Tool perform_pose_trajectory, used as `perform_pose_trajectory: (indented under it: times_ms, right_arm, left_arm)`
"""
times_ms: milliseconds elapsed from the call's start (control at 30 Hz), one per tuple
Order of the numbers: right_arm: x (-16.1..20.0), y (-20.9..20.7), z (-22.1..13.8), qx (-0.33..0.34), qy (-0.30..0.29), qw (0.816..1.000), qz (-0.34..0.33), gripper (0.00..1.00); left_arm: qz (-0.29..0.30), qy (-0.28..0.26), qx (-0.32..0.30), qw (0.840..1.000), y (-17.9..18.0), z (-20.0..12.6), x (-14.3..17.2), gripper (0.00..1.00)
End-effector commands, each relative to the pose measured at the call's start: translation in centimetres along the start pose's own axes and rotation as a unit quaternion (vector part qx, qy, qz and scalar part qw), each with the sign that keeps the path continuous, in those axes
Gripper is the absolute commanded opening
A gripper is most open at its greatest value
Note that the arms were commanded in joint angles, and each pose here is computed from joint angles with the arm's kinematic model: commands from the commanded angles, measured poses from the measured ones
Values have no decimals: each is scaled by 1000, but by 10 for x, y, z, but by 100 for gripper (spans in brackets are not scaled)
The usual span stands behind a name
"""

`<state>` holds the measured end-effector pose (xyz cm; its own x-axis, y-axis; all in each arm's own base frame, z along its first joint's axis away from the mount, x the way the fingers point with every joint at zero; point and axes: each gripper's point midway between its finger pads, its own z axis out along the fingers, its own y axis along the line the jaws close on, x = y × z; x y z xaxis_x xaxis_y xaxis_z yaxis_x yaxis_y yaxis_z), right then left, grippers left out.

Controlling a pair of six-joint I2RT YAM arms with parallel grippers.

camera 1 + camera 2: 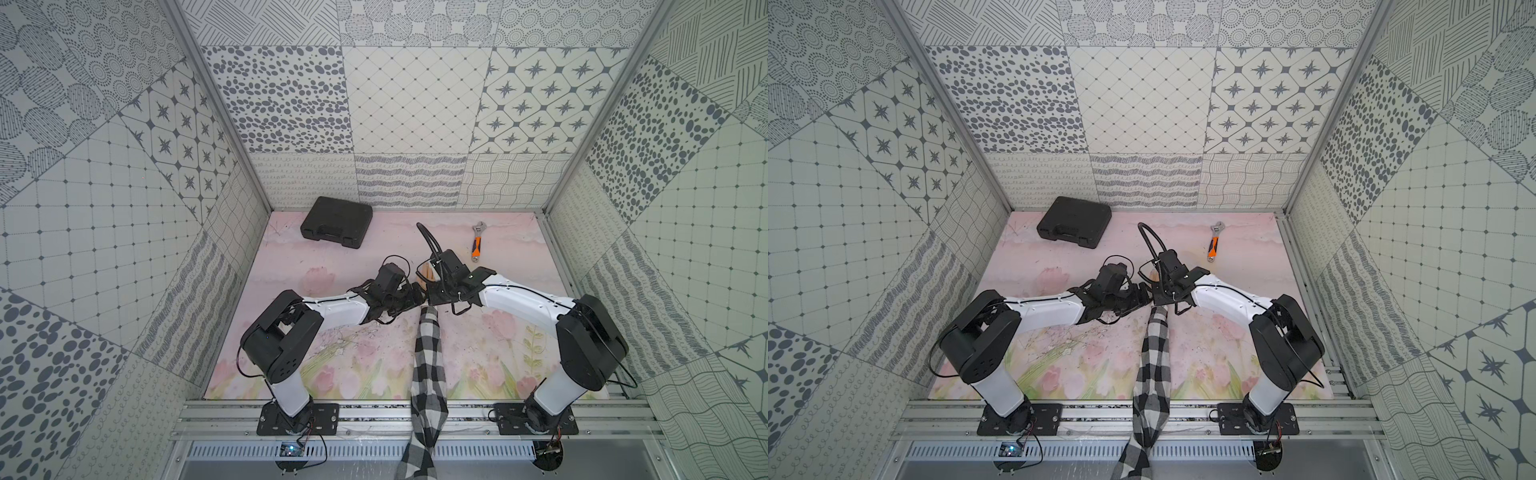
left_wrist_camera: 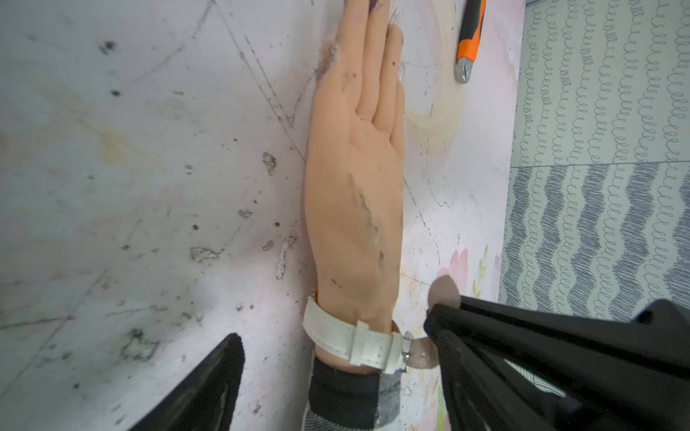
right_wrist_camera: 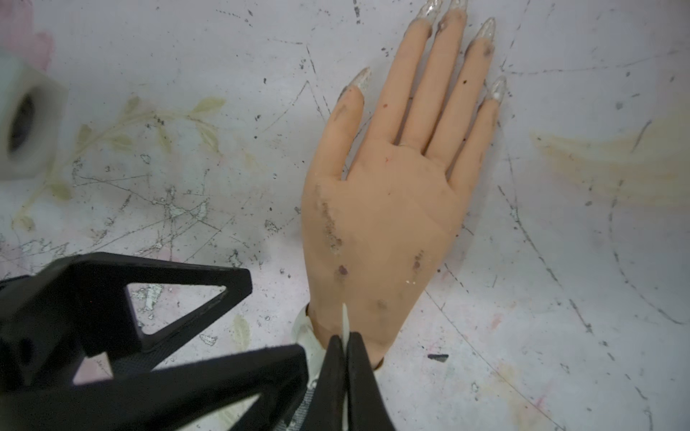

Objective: Take off the watch
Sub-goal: Untie the watch from the hand.

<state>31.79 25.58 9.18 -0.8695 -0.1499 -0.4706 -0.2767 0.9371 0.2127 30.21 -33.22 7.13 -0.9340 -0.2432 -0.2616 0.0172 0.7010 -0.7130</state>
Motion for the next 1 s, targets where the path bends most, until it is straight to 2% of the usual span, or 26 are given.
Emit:
perform_pose_trajectory:
  times_ms: [0,633,967]
  right_arm:
    - [-8,13,-8,-37,-18,999,25,0]
    - [-17,4,-16,-35,-31,998,37,0]
    - [-19,-4,-23,-43,-38,997,54,0]
  left_arm:
    - [10,7,37,999,-22,8,4,82]
    - [32,48,-22,998,12,15,36,77]
    - [19,62,-105,992,53,16,47,71]
